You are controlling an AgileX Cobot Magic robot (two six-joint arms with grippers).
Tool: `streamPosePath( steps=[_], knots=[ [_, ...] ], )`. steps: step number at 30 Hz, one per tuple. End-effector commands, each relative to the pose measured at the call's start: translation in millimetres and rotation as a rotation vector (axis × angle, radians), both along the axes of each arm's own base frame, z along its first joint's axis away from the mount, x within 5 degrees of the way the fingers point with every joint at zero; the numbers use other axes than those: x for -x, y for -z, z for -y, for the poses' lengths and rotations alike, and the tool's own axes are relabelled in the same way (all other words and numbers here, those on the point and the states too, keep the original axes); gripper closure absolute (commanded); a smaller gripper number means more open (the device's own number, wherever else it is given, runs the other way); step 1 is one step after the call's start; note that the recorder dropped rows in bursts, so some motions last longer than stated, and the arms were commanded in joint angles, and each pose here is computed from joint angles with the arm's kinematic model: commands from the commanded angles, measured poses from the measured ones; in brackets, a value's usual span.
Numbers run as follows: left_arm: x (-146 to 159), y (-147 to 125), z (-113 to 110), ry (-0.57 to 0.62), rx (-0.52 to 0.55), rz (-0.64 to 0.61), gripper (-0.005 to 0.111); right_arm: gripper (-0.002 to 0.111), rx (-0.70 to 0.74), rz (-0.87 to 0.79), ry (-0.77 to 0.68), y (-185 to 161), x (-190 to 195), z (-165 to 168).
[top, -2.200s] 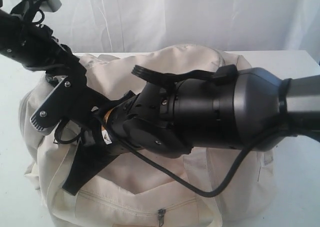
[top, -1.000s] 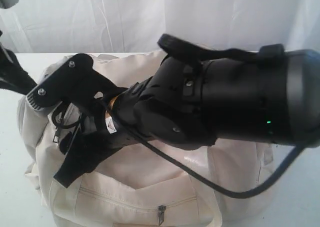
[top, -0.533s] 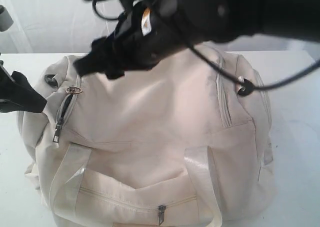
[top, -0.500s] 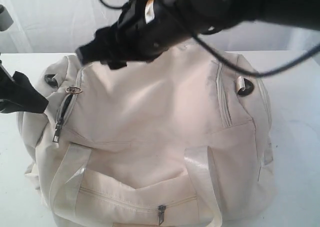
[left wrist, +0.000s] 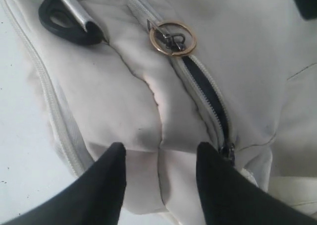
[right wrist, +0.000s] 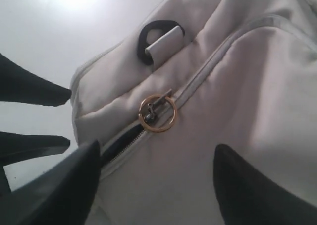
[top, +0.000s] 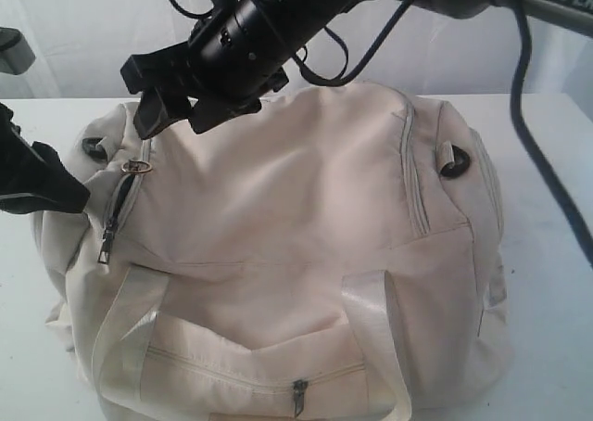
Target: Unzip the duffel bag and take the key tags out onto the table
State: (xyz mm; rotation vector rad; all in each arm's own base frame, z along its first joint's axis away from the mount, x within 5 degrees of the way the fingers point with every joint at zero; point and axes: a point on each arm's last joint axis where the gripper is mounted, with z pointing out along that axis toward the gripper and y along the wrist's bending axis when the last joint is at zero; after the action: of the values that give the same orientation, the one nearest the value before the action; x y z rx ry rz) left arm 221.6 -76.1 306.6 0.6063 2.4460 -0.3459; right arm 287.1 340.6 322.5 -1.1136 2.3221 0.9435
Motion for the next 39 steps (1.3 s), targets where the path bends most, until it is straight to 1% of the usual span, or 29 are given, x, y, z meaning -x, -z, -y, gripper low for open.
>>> streamPosePath(
  steps=[1, 3, 7, 8, 10, 12, 13, 14, 15, 16, 17, 18, 19, 25, 30, 39],
  knots=[
    [-2, 3, 0, -0.014, 0.006, -0.001, 0.058, 0.038, -0.023, 0.017, 0.009, 7, -8, -6],
    [-4, 5, 1, -0.015, 0.004, -0.008, 0.053, 0.038, -0.020, 0.015, 0.016, 12, -11, -8],
    [-9, 10, 2, -0.020, 0.009, -0.025, 0.040, 0.038, -0.024, 0.006, 0.027, 20, -15, -11],
    [-10, 12, 2, -0.022, 0.010, -0.030, 0.038, 0.038, -0.027, 0.007, 0.033, 21, -16, -12],
    [-13, 16, 4, -0.023, 0.012, -0.049, 0.037, 0.038, -0.037, 0.002, 0.044, 24, -17, -14],
    [-16, 21, 5, -0.026, 0.018, -0.073, 0.044, 0.038, -0.061, -0.026, 0.055, 27, -19, -17],
    [-17, 22, 6, -0.030, 0.033, -0.082, 0.054, 0.038, -0.073, -0.044, 0.060, 29, -19, -19],
    [-17, 21, 7, -0.032, 0.039, -0.083, 0.060, 0.039, -0.072, -0.048, 0.058, 31, -19, -20],
    [-17, 21, 7, -0.032, 0.043, -0.087, 0.072, 0.039, -0.070, -0.058, 0.060, 35, -20, -21],
    [-16, 22, 7, -0.027, 0.041, -0.089, 0.079, 0.039, -0.071, -0.062, 0.061, 36, -20, -22],
    [-16, 22, 7, -0.027, 0.041, -0.089, 0.092, 0.039, -0.069, -0.075, 0.062, 41, -21, -23],
    [-16, 22, 7, -0.027, 0.041, -0.089, 0.098, 0.039, -0.068, -0.081, 0.063, 43, -21, -24],
    [-16, 22, 7, -0.027, 0.041, -0.089, 0.107, 0.039, -0.067, -0.084, 0.063, 44, -21, -24],
    [-11, 16, 7, -0.022, 0.058, -0.082, 0.107, 0.039, -0.100, -0.094, 0.072, 42, -19, -28],
    [-6, 8, 6, -0.020, 0.065, -0.053, 0.107, 0.044, -0.104, -0.096, 0.065, 41, -15, -32],
    [-4, 6, 6, -0.019, 0.070, -0.048, 0.107, 0.044, -0.104, -0.107, 0.069, 44, -11, -38]
  ],
)
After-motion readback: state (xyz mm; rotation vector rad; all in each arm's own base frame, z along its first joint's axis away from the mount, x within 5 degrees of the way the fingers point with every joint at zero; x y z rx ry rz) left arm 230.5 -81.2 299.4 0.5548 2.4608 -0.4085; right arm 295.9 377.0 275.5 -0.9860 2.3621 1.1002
